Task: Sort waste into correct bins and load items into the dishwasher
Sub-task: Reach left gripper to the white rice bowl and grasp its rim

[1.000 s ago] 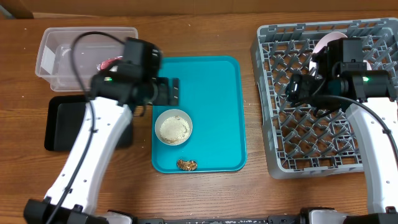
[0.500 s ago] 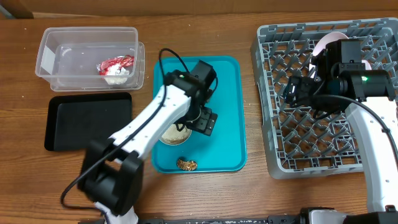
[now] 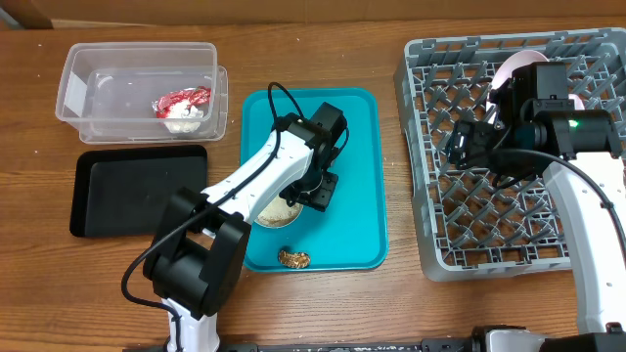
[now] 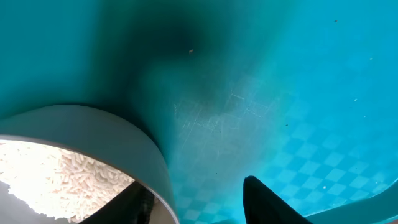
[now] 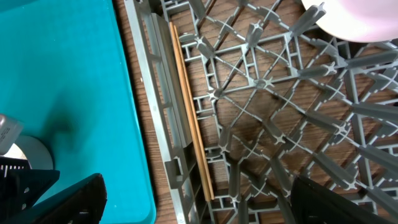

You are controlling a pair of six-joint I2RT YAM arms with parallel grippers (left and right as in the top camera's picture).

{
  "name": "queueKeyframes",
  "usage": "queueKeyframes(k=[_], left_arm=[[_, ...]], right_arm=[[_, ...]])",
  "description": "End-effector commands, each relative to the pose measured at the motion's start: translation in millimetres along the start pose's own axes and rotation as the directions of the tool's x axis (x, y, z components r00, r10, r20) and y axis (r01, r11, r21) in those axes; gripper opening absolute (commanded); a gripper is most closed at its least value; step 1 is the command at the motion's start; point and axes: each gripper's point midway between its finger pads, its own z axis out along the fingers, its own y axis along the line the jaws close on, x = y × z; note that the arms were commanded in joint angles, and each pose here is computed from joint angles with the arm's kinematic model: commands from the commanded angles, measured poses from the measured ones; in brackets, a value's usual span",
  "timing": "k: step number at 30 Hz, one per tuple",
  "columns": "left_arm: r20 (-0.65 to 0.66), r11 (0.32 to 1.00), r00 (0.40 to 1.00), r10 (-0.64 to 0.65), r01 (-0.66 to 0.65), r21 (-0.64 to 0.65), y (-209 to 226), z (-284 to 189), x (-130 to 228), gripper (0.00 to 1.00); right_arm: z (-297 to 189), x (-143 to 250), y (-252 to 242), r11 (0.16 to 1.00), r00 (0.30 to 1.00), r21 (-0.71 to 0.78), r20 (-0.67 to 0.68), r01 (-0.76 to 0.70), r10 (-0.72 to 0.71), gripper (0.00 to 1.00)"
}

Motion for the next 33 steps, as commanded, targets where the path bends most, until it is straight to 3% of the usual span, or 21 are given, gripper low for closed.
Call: queueKeyframes(k=[1, 12, 18, 22, 25, 33], left_arm=[[-0.006, 1.000, 1.000, 0.004, -0.004, 0.001, -1.2, 4.7, 0.5, 0.52], [-0.017, 1.000, 1.000, 0.003, -0.003, -0.004, 0.4, 9.6, 4.6, 0.39], [-0.011, 1.000, 1.000, 0.004, -0.004, -0.015, 2.0, 9.6, 3.4, 0.25], [-0.007, 0.999, 1.000, 0.004, -0.004, -0.037, 5.7, 9.5, 2.6, 0.22], [-0.006, 0.999, 1.000, 0.004, -0.004, -0.037, 5.8, 9.5, 2.5, 0.11], [0.001, 0.998, 1.000, 0.004, -0.004, -0.069, 11.3, 9.2, 1.2, 0.06]], right_arm=[[1.7, 0.8, -0.4, 1.000, 1.000, -0.001, -0.005, -0.002, 0.002, 0.96], [1.7, 1.4, -0.5, 1.000, 1.000, 0.000, -0.007, -0.002, 0.002, 0.96], [1.7, 1.8, -0.6, 1.000, 1.000, 0.000, -0.009, -0.003, 0.003, 0.96], [1.7, 1.7, -0.6, 1.000, 1.000, 0.000, -0.008, -0.003, 0.003, 0.96], [1.7, 1.8, -0.6, 1.000, 1.000, 0.000, -0.009, -0.003, 0.003, 0.96], [1.7, 1.8, -0.6, 1.000, 1.000, 0.000, -0.009, -0.003, 0.003, 0.96]])
